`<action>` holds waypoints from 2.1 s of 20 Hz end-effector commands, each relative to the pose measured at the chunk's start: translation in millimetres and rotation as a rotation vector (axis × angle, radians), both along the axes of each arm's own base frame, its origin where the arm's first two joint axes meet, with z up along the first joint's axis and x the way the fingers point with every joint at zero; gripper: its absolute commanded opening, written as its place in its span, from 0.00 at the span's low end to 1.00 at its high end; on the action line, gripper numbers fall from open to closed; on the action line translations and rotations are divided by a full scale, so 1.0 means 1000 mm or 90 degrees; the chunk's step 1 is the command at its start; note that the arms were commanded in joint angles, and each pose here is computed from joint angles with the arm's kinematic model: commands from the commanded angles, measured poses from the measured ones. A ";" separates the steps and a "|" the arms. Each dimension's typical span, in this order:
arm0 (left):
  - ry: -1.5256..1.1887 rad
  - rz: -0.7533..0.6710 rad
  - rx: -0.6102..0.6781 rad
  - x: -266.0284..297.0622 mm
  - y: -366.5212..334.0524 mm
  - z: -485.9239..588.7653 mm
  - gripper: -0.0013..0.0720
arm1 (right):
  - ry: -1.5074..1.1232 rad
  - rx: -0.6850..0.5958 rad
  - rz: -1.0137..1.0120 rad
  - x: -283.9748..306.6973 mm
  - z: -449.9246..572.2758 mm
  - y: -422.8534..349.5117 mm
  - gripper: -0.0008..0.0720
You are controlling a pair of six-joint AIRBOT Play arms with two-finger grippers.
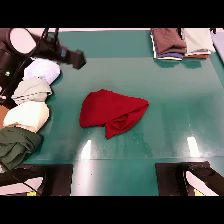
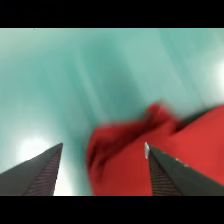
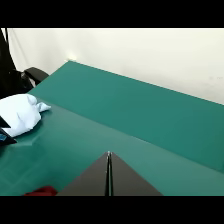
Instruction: Fold the shirts.
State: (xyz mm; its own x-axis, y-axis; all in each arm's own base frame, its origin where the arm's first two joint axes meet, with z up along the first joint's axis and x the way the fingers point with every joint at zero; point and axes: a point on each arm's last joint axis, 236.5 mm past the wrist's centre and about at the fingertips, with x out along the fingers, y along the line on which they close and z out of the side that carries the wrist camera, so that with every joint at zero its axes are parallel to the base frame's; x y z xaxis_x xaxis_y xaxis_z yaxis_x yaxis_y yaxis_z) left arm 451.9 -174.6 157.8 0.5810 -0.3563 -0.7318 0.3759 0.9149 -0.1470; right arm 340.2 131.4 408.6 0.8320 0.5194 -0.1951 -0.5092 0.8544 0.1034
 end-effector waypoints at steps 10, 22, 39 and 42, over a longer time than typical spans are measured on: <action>0.370 0.026 -0.149 -0.055 -0.005 -0.215 0.85 | 0.012 -0.005 0.007 -0.002 -0.004 0.002 0.03; 0.141 0.014 -0.172 0.004 0.005 -0.078 0.05 | 0.380 -0.023 0.004 -0.004 -0.177 -0.018 0.03; 0.088 0.004 -0.161 0.006 0.008 -0.042 0.05 | 0.762 0.208 -0.022 0.028 -0.477 0.082 0.62; 0.089 0.004 -0.161 0.006 0.008 -0.042 0.05 | 0.746 0.186 0.003 0.047 -0.478 0.102 0.41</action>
State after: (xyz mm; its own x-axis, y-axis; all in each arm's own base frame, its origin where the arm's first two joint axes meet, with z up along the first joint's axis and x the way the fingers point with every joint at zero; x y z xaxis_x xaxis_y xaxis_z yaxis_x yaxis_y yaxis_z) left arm 458.2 -166.6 115.2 0.4837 -0.5341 -0.6934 0.3313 0.8450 -0.4198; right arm 369.4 214.3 -62.8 0.2250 0.6731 -0.7045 0.0557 0.7130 0.6989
